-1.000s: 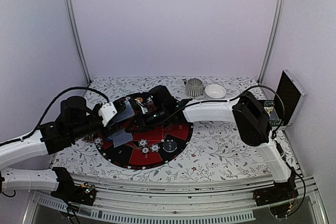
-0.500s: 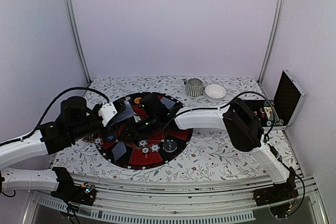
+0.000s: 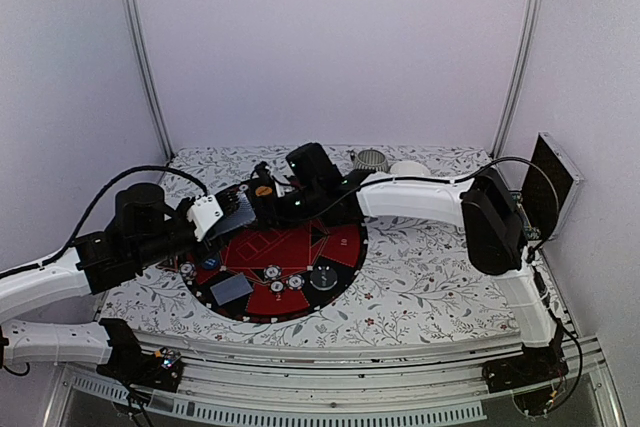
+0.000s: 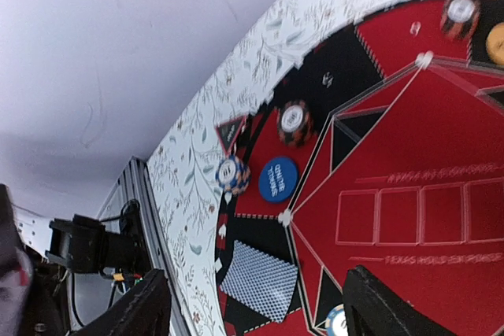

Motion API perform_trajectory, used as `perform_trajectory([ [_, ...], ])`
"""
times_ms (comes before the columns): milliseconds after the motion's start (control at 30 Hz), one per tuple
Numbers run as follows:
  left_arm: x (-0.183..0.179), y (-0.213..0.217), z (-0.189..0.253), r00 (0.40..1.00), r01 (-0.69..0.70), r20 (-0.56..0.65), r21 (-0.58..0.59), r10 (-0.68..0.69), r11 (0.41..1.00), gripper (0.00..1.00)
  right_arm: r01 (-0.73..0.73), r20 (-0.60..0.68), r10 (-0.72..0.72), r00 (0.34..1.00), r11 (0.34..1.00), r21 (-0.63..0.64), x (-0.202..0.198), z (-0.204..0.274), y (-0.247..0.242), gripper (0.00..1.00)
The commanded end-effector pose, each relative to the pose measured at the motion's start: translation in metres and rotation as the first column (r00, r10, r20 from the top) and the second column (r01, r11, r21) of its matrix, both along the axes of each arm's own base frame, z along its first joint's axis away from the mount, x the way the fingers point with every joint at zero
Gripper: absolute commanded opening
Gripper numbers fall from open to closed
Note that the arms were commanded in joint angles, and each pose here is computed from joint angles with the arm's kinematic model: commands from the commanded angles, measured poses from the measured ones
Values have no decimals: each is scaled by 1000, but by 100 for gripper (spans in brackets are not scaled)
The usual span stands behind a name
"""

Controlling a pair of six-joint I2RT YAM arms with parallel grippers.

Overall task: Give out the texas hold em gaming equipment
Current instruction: Pick up the poker card from the face-down deck piles.

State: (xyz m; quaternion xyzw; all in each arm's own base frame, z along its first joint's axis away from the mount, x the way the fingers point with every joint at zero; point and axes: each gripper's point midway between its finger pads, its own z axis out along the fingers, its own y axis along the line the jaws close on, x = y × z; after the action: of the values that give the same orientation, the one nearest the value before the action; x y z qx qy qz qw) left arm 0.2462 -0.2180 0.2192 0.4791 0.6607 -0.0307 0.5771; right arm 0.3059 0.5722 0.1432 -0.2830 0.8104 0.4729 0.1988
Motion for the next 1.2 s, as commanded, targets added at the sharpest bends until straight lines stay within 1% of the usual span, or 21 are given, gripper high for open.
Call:
perform_trajectory([
  [0, -2, -4, 24, 999, 20, 39, -55, -18, 998, 52, 137, 275, -142, 951, 990, 37, 44, 95, -45, 79],
  [100, -5, -5, 24, 999, 37, 39, -59, -35, 998, 52, 205, 358, -205, 911, 978, 40, 59, 122, -75, 82],
  [167, -6, -6, 25, 998, 43, 39, -61, -41, 997, 52, 214, 420, -217, 881, 975, 57, 57, 147, -90, 83],
  [233, -6, -6, 24, 998, 44, 38, -59, -42, 997, 52, 125, 456, -148, 878, 989, 81, 40, 164, -91, 84],
  [300, -5, -7, 22, 999, 44, 33, -55, -42, 998, 52, -51, 466, -7, 885, 992, 112, 9, 174, -82, 87],
  [367, -4, -7, 21, 999, 42, 31, -51, -40, 998, 52, -203, 448, 119, 886, 969, 143, -21, 176, -71, 89],
  [433, -4, -7, 21, 999, 42, 31, -49, -40, 998, 52, -282, 429, 194, 882, 947, 151, -43, 173, -57, 91],
  [500, -4, -7, 21, 999, 38, 31, -49, -37, 998, 52, -309, 422, 230, 877, 942, 128, -55, 166, -43, 93],
  [633, -4, -7, 21, 999, 37, 34, -51, -36, 998, 52, -319, 381, 262, 887, 943, 93, -56, 145, -30, 93],
  [867, -4, -7, 21, 999, 42, 34, -53, -40, 998, 52, -344, 297, 301, 906, 933, 102, -57, 122, -11, 92],
  [933, -4, -7, 22, 999, 41, 35, -54, -40, 998, 52, -325, 285, 290, 914, 942, 86, -52, 113, -8, 92],
  [1033, -5, -7, 23, 998, 41, 39, -56, -39, 998, 52, -253, 291, 232, 928, 967, 38, -37, 104, -12, 90],
  [1167, -5, -6, 24, 998, 41, 44, -59, -38, 997, 52, -201, 282, 186, 941, 979, 24, -23, 106, -26, 84],
])
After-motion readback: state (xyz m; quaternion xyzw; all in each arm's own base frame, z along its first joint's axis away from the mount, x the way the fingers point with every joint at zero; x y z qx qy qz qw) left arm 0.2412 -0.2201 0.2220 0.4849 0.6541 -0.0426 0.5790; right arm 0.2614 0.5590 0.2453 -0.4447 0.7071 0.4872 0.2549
